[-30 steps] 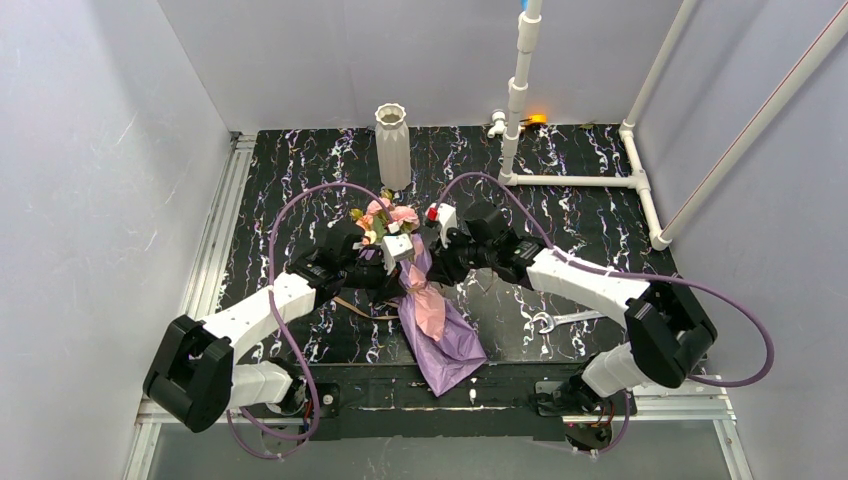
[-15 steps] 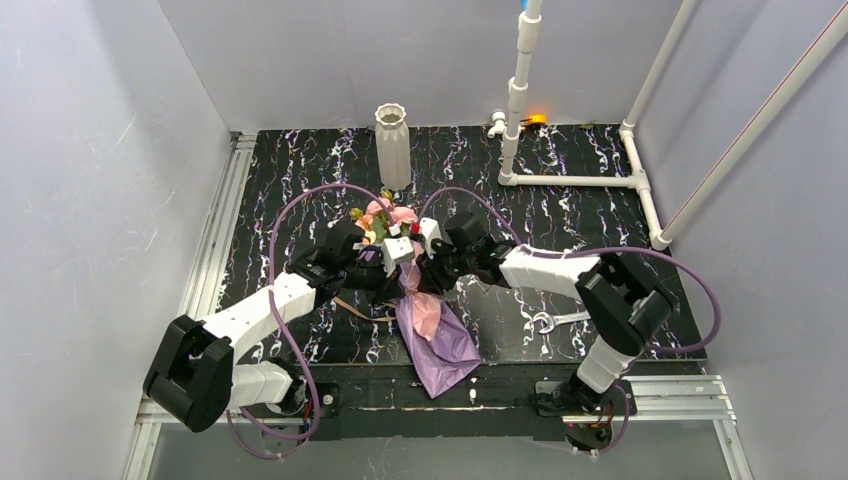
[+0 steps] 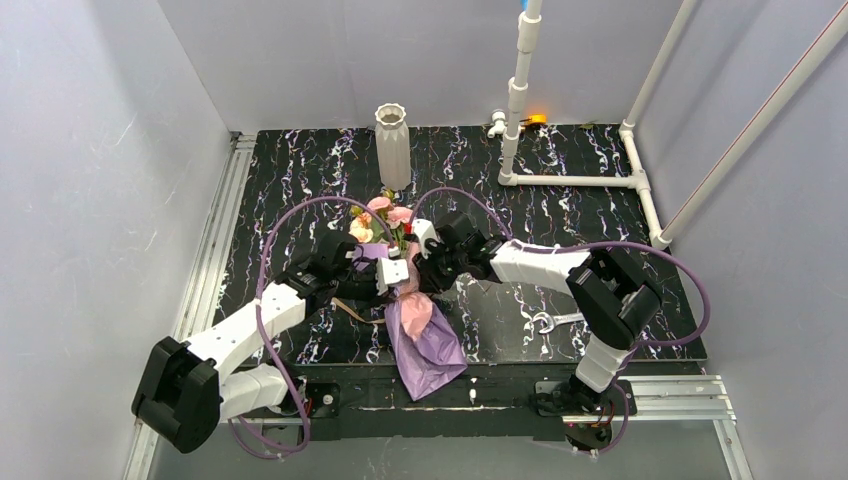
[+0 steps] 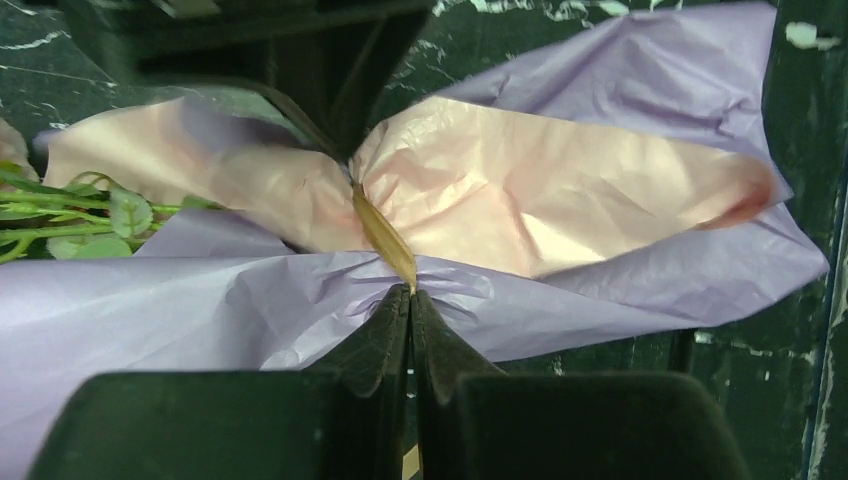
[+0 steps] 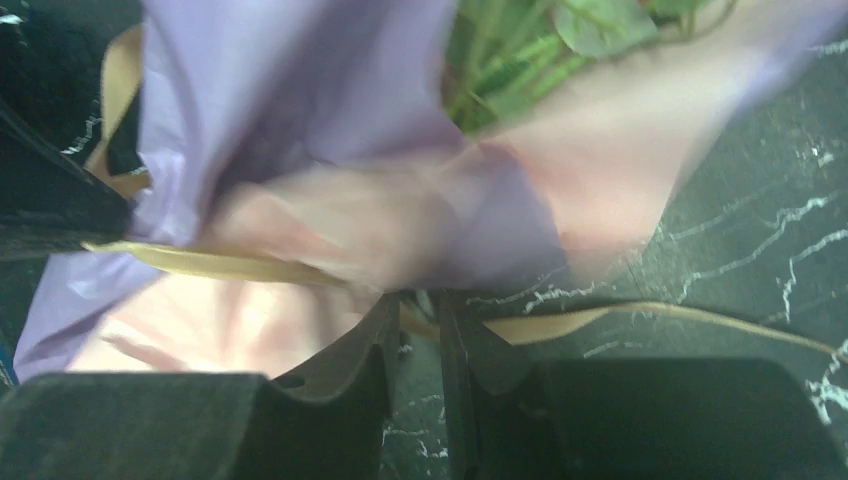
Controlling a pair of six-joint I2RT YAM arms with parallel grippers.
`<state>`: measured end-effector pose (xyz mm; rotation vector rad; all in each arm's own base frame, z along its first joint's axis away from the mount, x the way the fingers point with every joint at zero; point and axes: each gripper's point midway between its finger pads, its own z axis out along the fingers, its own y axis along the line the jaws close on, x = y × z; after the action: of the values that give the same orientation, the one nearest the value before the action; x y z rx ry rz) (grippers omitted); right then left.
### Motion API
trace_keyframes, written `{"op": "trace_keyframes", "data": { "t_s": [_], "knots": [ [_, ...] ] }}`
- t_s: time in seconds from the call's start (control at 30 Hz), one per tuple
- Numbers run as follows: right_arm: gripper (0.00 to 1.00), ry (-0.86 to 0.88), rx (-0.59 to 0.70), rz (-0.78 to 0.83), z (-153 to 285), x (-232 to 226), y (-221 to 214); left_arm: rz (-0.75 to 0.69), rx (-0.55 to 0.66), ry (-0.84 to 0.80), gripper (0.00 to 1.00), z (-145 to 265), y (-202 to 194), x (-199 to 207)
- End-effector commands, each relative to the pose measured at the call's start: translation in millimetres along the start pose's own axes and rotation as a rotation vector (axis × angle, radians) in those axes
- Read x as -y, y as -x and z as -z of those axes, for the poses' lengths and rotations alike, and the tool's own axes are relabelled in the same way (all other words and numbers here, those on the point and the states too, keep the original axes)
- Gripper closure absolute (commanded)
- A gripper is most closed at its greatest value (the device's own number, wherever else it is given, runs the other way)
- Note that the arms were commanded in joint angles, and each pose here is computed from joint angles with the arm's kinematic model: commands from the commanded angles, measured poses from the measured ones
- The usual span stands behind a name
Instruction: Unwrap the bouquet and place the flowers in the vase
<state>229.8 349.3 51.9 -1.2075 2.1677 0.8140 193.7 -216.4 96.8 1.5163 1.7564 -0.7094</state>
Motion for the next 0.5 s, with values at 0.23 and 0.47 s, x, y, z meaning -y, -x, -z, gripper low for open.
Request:
{"op": "trace_keyframes", "data": {
  "t_s": [0.23,0.47],
  "knots": [
    [0.60,0.146,0.185,-0.061,44.6,-40.4,78.9,-0.162,0.000,-0.032,1.00,1.9,-13.9,9.8],
    [0.62,0.207,0.249,-0.106,32.7,-57.3,120.0,-0.230,-0.001,-0.027,1.00,-2.7,-18.2,5.6]
  ]
}}
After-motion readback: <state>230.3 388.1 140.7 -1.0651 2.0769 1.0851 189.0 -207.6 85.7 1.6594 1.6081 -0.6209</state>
